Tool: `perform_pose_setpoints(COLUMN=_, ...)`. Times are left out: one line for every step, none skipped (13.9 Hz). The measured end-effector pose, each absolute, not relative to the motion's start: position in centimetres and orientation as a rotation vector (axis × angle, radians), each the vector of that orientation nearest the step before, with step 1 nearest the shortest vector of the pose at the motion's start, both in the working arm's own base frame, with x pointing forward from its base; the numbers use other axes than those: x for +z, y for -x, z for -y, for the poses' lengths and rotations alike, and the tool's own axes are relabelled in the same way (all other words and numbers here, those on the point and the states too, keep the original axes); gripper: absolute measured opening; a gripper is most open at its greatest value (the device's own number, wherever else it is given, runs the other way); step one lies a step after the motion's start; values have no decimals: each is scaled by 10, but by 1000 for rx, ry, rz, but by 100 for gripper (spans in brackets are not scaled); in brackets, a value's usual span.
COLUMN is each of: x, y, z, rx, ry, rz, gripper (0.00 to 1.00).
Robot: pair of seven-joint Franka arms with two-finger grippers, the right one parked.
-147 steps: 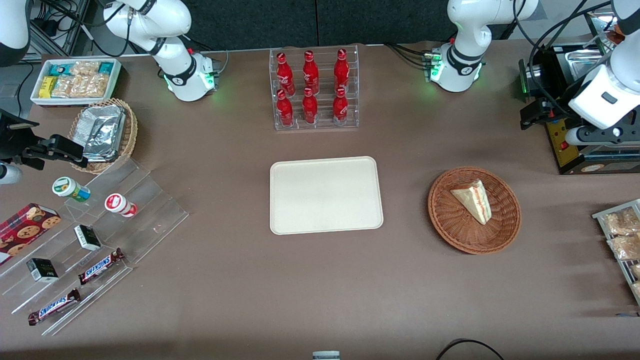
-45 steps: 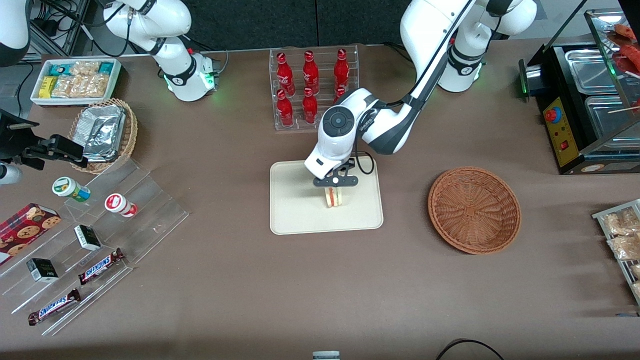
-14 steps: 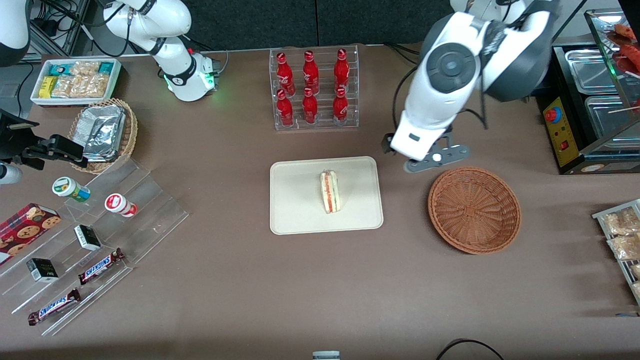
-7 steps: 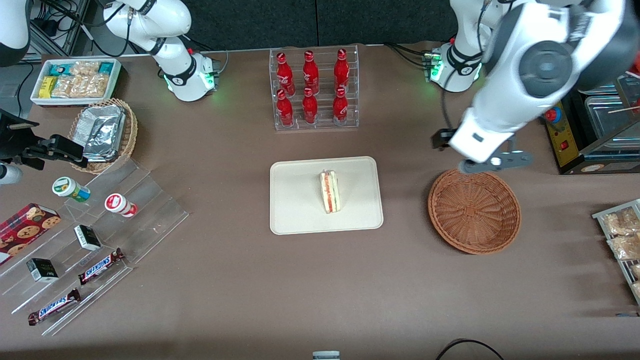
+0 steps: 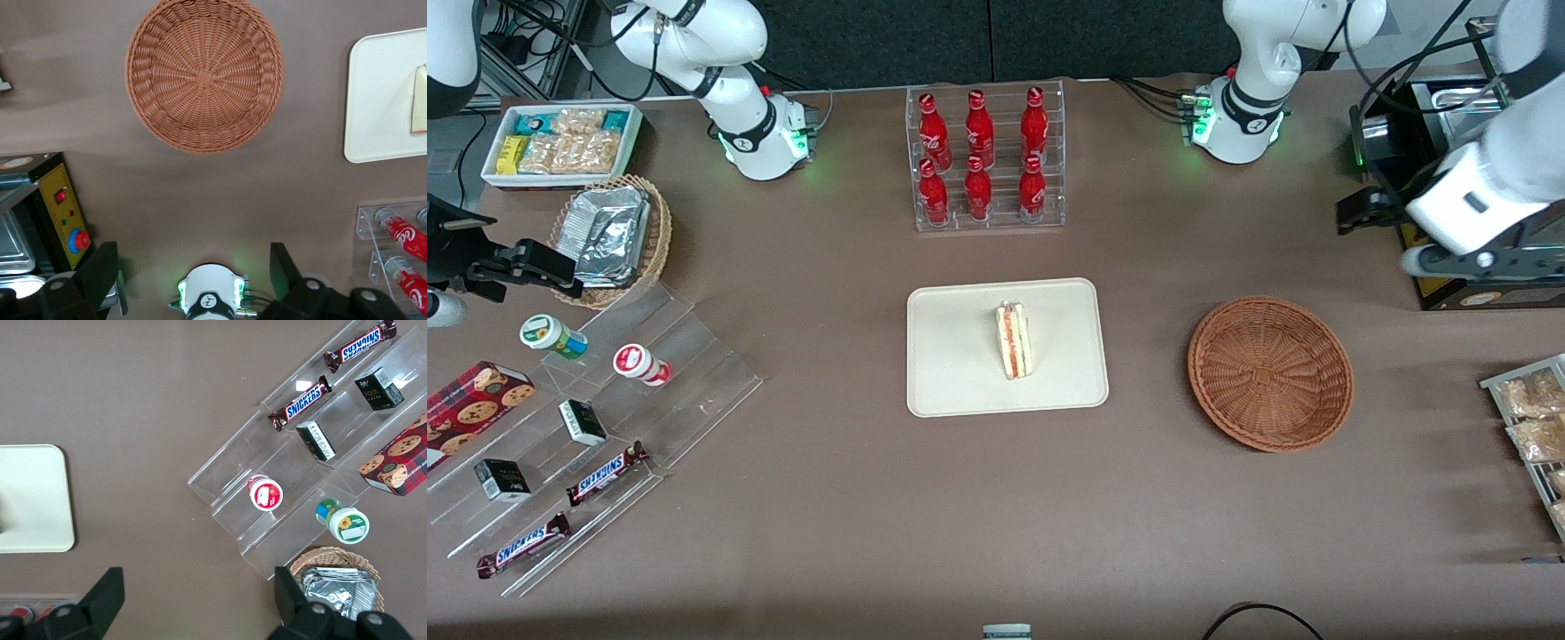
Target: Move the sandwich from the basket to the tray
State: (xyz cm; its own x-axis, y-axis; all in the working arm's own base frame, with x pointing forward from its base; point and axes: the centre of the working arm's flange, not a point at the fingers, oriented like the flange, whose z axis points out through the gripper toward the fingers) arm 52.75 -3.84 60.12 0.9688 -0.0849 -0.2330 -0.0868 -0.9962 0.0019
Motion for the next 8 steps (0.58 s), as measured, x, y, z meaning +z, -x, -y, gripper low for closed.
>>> perform_pose_setpoints(x=603, y=-526, z=34, rx=366, ry=3111, rz=-138, gripper=100)
perform_pose_setpoints(x=604, y=-526, z=34, rx=362, ry=3108, rz=-142, gripper=100)
perform_pose_setpoints(x=605, y=-525, z=37, rx=360, ry=3093, rz=-152, gripper=100)
perform_pose_setpoints(x=605, y=-525, z=41, rx=357, ry=3079, rz=-166, gripper=100)
perform_pose_setpoints(x=605, y=-525, z=45, rx=356, ry=3071, rz=-179, gripper=100)
perform_pose_setpoints(x=605, y=-524, z=47, rx=355, ry=3069, rz=-186, gripper=100)
perform_pose_setpoints(x=605, y=-524, z=48, rx=353, ry=3069, rz=-188, gripper=100)
perform_pose_setpoints(x=606, y=-525, z=48, rx=349, ry=3070, rz=-187, gripper=100)
